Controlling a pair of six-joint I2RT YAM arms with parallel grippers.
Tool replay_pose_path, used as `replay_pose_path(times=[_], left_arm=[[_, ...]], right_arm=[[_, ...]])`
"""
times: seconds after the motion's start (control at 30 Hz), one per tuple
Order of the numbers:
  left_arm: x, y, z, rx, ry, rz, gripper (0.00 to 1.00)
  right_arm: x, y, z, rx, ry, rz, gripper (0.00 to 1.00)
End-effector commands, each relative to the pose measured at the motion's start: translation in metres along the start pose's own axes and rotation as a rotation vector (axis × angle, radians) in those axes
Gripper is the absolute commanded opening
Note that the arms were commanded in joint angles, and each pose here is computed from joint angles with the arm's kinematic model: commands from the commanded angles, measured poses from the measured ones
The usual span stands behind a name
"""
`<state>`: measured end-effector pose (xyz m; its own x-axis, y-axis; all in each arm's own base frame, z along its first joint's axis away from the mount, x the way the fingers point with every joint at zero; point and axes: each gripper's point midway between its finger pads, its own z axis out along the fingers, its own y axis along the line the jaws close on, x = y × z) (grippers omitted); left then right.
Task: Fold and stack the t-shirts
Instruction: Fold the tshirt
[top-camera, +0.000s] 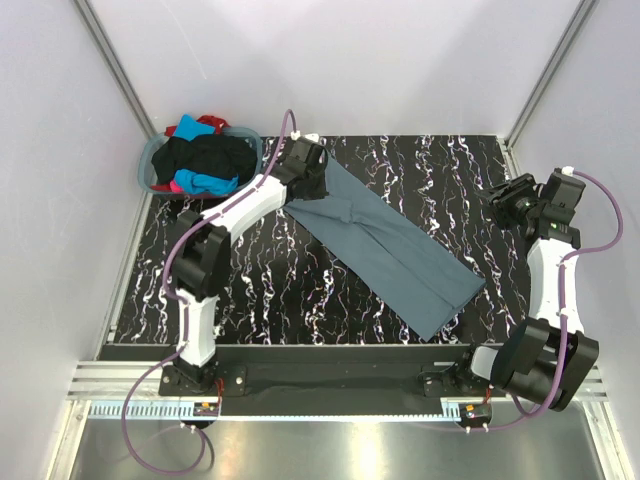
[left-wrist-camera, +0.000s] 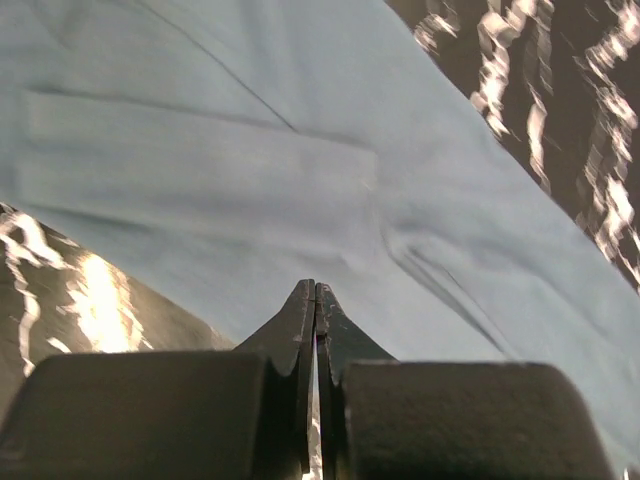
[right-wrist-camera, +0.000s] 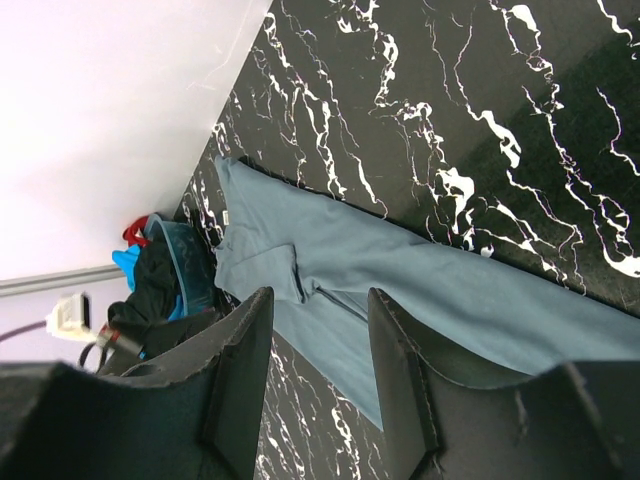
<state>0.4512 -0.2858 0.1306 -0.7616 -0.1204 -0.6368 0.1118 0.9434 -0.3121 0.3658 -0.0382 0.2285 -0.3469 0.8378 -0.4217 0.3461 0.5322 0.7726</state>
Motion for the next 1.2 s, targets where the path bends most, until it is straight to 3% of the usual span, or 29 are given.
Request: replay_pose_path(times=[0.0, 0.37, 0.7, 0.9, 1.07, 1.1, 1.17], left_arm=[[0.000, 0.025, 0.030, -0.080, 0.018, -0.040, 0.00], [0.014, 0.023, 0.100, -0.059, 0.096, -0.117, 0.00], [0.007, -0.015, 0.152, 0.153, 0.136, -0.187, 0.02], [-0.016, -0.039, 0.178, 0.300, 0.068, -0.241, 0.02], [-0.064, -0.077, 0.137, 0.480, -0.027, -0.265, 0.02], [-0.089, -0.099, 0.099, 0.561, -0.065, -0.239, 0.03], [-0.098, -0.109, 0.072, 0.599, -0.103, -0.180, 0.04]], right_arm=[[-0.001, 0.008, 0.000, -0.032, -0.001, -0.022, 0.50], [0.001, 0.003, 0.015, -0.053, 0.008, 0.000, 0.50], [-0.012, -0.018, 0.040, 0.022, -0.018, -0.017, 0.50], [-0.008, -0.032, 0.054, 0.049, 0.019, 0.004, 0.49], [-0.009, -0.023, 0.049, 0.028, 0.008, -0.013, 0.50], [-0.011, -0.021, 0.046, 0.021, 0.002, -0.023, 0.50], [-0.011, -0.020, 0.042, 0.034, -0.005, -0.028, 0.50]])
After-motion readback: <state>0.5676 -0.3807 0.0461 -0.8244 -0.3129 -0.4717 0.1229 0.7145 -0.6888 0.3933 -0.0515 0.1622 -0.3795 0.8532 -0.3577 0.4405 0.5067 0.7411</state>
